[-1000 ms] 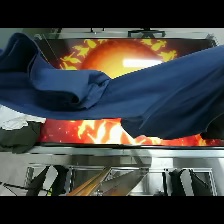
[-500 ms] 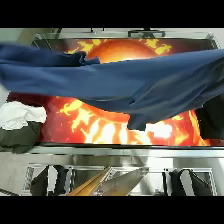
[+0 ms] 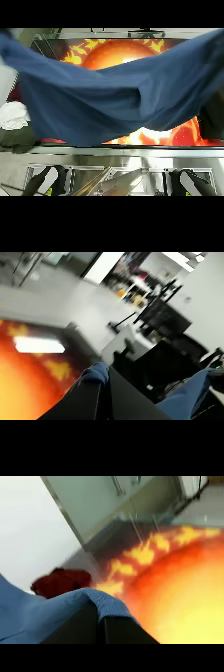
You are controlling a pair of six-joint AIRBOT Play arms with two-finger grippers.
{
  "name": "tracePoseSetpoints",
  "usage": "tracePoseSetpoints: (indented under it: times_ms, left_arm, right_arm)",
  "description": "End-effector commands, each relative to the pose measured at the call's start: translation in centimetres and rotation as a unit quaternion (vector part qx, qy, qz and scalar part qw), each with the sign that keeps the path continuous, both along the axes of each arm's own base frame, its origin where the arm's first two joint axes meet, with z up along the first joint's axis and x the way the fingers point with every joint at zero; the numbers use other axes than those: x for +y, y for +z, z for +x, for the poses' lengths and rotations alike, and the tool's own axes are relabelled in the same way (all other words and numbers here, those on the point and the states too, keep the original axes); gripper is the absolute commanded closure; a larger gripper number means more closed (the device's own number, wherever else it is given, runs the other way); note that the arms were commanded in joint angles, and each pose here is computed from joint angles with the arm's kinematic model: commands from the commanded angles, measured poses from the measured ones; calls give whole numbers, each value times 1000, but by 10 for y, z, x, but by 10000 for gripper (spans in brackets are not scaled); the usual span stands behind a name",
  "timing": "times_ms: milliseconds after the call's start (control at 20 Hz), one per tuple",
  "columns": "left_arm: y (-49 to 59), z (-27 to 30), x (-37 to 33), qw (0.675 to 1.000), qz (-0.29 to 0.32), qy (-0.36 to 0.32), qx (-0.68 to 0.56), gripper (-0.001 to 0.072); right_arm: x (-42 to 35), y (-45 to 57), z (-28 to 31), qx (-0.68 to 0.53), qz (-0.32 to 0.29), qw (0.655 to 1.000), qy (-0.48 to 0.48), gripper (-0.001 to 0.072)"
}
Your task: Fold the shirts.
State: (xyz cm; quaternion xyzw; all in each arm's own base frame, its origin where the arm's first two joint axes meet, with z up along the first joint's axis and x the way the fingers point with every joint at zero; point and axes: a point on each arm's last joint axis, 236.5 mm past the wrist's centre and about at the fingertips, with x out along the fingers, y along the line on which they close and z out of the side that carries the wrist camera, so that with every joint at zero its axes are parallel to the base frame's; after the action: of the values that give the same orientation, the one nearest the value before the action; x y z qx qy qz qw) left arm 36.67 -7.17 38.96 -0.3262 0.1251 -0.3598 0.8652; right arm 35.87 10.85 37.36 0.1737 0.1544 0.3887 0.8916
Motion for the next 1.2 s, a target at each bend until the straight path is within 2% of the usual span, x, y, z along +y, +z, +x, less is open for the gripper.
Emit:
tracePoseSetpoints:
  times_ms: [0, 150, 300, 350, 400, 450, 500, 550, 650, 800, 900, 950, 1000, 1150]
  left_arm:
    - [-175, 111, -7, 974, 133, 34, 179, 682]
    - [-310, 165, -4, 948, 119, 16, 296, 682]
    - [-406, 192, -3, 926, 123, -21, 357, 694]
    - [-421, 198, -4, 922, 122, -35, 365, 677]
    - [-428, 202, -6, 921, 121, -49, 367, 456]
    - [-427, 204, -6, 920, 121, -65, 366, 291]
    - [-421, 202, -3, 920, 126, -82, 363, 109]
    - [-408, 199, 4, 919, 131, -98, 358, 35]
    - [-390, 183, 31, 906, 155, -106, 379, 37]
    - [-401, 123, 83, 845, 224, -114, 472, 38]
    - [-418, 86, 91, 819, 211, -120, 521, 41]
    - [-429, 67, 91, 808, 202, -127, 538, 98]
    - [-443, 49, 87, 799, 195, -140, 552, 125]
    - [-478, 8, 81, 777, 165, -155, 587, 126]
  right_arm:
    - [29, -133, 110, 103, -64, 993, -11, 694]
    - [34, -254, 173, 200, -55, 978, -27, 695]
    - [33, -343, 197, 273, -41, 960, -42, 694]
    - [34, -359, 199, 288, -34, 956, -41, 669]
    - [32, -365, 199, 297, -27, 954, -42, 494]
    - [27, -364, 198, 301, -23, 953, -39, 396]
    - [19, -356, 195, 301, -21, 953, -33, 388]
    - [7, -343, 187, 301, -19, 953, -25, 388]
    - [-22, -311, 162, 304, -14, 953, -1, 388]
    - [-66, -303, 105, 357, -36, 933, 11, 388]
    - [-91, -320, 65, 399, -49, 915, -12, 389]
    - [-102, -329, 49, 413, -52, 909, -30, 389]
    - [-116, -338, 34, 426, -54, 902, -53, 389]
    - [-147, -355, -2, 449, -39, 887, -103, 388]
